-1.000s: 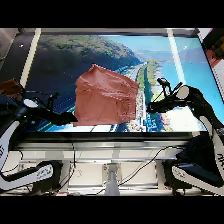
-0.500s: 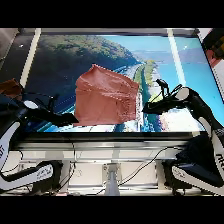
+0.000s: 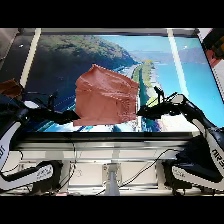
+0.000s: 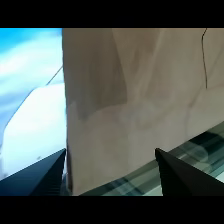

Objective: Fold the clothes and pants, and hang the long-sleeved shirts on hangers.

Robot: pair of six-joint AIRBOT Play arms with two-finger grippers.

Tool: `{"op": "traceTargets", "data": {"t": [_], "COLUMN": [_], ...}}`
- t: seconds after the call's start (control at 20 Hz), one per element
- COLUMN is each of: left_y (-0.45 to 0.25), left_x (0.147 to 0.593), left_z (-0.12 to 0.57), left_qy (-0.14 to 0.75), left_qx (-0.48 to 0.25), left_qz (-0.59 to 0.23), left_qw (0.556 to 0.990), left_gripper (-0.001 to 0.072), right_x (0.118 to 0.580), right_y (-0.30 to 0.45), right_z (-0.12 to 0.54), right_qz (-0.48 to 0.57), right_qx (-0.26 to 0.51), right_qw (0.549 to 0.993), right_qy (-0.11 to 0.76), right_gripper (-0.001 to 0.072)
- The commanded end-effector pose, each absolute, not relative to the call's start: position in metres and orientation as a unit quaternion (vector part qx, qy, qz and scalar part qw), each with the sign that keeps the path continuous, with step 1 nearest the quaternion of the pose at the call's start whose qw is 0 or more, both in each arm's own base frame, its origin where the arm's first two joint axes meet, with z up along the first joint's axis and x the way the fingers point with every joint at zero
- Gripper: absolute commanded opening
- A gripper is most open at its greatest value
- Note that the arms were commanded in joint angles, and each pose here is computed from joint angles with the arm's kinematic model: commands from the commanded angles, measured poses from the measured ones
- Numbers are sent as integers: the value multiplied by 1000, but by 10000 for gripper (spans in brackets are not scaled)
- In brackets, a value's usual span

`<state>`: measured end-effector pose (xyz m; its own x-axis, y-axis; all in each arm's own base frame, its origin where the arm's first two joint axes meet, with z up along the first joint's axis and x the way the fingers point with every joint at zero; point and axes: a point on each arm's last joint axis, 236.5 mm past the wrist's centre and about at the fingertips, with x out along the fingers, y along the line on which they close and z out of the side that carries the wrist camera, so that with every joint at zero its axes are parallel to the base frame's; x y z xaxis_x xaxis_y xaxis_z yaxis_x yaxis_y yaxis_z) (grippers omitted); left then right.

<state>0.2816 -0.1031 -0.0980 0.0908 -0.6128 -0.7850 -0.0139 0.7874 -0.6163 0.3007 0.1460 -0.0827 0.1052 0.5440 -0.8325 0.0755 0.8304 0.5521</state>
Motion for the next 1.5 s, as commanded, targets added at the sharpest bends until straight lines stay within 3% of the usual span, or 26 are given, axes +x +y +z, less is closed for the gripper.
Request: {"op": "traceTargets", "data": {"t": [0.0,0.25,0.55,0.85,1.05,1.1,1.2,1.35,1.4,1.45], "left_y": [-117,-137,-127,-127,-127,-128,-128,-128,-128,-129], "left_x": [278,263,265,264,264,264,265,265,265,266], "left_z": [-106,-118,-114,-114,-114,-113,-113,-113,-113,-112], "left_qy": [649,667,667,667,668,667,666,666,666,664], "left_qx": [-237,-203,-222,-224,-224,-225,-227,-227,-227,-232], "left_qz": [-225,-262,-255,-255,-255,-255,-255,-255,-255,-255], "left_qw": [687,668,665,663,663,663,663,664,664,664], "left_gripper": [637,637,635,635,634,597,345,95,17,16], "right_x": [305,297,301,303,306,308,310,310,310,310], "right_y": [148,154,154,172,170,169,169,169,169,170], "right_z": [-88,-94,-94,-104,-116,-116,-116,-115,-115,-114], "right_qz": [160,163,160,153,142,139,143,147,149,155], "right_qx": [253,266,272,341,342,342,341,338,337,333], "right_qw": [702,681,685,645,645,649,652,654,655,658], "right_qy": [646,662,656,666,669,665,662,661,660,658], "right_gripper": [536,537,536,535,421,380,337,52,30,30]}}
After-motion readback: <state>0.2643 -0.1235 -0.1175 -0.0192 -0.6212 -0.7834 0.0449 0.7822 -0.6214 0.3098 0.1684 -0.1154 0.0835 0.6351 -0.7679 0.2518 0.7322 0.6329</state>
